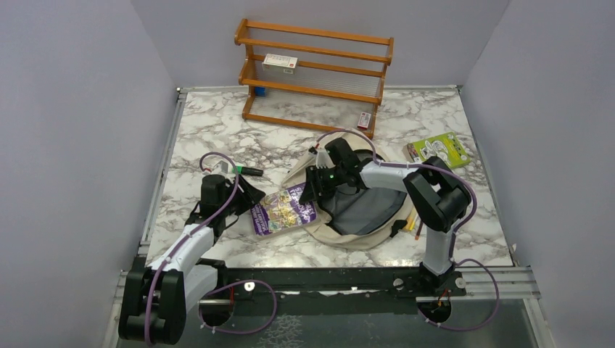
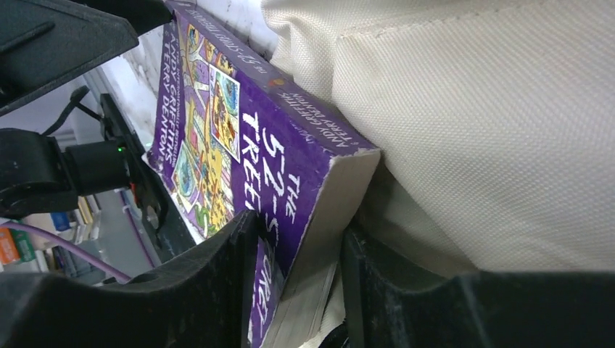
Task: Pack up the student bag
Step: Pick up the book from the center of the board.
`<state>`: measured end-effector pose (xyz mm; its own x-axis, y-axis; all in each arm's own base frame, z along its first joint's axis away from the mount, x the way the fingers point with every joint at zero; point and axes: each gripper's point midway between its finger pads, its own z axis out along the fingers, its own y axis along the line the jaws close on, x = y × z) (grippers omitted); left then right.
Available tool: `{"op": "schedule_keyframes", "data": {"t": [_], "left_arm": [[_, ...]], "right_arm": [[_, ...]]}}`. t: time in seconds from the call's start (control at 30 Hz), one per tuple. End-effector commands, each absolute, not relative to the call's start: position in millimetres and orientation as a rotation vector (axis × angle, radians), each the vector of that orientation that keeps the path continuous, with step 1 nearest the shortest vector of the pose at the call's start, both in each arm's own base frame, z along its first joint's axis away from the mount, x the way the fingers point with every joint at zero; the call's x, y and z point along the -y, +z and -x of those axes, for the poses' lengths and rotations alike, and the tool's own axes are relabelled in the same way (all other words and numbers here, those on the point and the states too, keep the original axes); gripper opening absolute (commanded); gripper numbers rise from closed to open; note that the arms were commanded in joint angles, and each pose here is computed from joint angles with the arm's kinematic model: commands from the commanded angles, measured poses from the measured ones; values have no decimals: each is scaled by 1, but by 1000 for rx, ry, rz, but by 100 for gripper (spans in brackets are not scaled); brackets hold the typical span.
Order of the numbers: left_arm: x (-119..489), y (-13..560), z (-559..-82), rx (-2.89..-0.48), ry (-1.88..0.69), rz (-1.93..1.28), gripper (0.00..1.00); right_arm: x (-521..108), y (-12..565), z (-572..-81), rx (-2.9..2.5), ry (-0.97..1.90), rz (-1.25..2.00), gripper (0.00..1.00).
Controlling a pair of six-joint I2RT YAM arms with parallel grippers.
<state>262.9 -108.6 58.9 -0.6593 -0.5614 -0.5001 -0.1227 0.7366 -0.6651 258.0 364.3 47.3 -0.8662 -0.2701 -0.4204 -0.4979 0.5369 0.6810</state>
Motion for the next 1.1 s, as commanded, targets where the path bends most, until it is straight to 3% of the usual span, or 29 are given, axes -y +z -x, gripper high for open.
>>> {"op": "schedule_keyframes", "data": {"t": [0.0,0.17,0.3,0.57,0.77,0.9,1.07], "left_arm": [[112,40,-246,-2299,-791,525,56],[115,61,-254,-2267,-813,494,57],[116,124,-277,-2152,-810,381,60],[138,220,-288,-1914,-802,-217,63],[165,231,-259,-1760,-880,-716,63],[165,234,-252,-1652,-793,-897,70],[160,222,-251,-1695,-750,-1017,74]], "right_arm": [[-378,61,-244,-2463,1383,676,41],[-371,78,-263,-2344,1241,684,18],[-368,99,-267,-2180,1208,745,1],[-364,121,-267,-1917,1160,899,1],[-369,129,-266,-1761,1142,1051,1],[-375,150,-254,-1581,1198,1150,1],[-377,165,-241,-1453,1244,1230,1]]}}
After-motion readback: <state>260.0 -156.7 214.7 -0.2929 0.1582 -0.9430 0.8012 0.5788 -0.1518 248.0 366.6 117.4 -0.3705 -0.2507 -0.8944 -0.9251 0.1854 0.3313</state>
